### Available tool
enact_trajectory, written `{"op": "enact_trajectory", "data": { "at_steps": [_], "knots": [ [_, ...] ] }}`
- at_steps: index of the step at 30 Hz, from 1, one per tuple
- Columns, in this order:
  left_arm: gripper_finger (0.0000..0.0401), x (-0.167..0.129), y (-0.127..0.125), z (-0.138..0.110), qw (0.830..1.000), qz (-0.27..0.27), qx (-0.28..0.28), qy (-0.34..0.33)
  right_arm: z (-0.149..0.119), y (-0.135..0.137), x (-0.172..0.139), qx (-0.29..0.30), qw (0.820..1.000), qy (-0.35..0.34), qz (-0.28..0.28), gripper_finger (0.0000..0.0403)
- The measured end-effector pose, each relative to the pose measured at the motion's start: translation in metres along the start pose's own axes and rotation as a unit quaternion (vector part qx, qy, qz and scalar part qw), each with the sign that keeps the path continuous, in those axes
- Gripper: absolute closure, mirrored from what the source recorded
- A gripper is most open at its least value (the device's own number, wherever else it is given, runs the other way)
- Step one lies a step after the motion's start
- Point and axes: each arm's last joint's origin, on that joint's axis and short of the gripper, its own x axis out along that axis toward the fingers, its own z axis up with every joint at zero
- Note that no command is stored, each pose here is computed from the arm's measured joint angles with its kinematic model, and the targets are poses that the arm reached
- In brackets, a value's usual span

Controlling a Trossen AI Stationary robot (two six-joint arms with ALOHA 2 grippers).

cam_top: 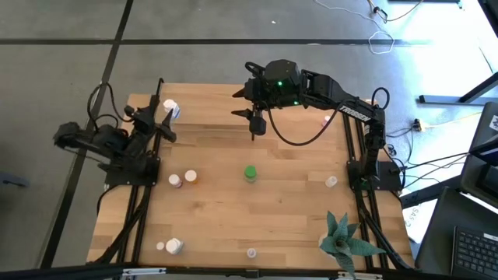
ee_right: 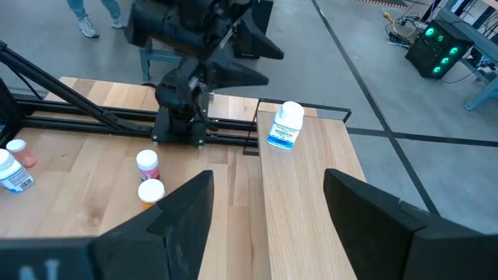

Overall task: Pick and place medicine bottles onto shelf by color
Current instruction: Put the top white pill bottle on the shelf

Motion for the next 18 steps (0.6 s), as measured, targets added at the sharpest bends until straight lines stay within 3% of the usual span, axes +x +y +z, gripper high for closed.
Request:
{"op": "enact_trajectory", "data": {
  "at_steps": [7,13,18],
  "knots": [
    [0.0159,-0.014,-0.003,0.001,0.997,-0.071,-0.008,0.008,0.0,0.0,0.0,0.0,1.0,0.0,0.0,0.0157],
    [0.0159,-0.023,-0.005,0.001,0.99,-0.123,-0.072,0.005,0.0,0.0,0.0,0.0,1.0,0.0,0.0,0.0157],
    [0.0159,-0.029,-0.005,0.003,0.981,-0.173,-0.091,-0.011,0.0,0.0,0.0,0.0,1.0,0.0,0.0,0.0157]
  ]
}}
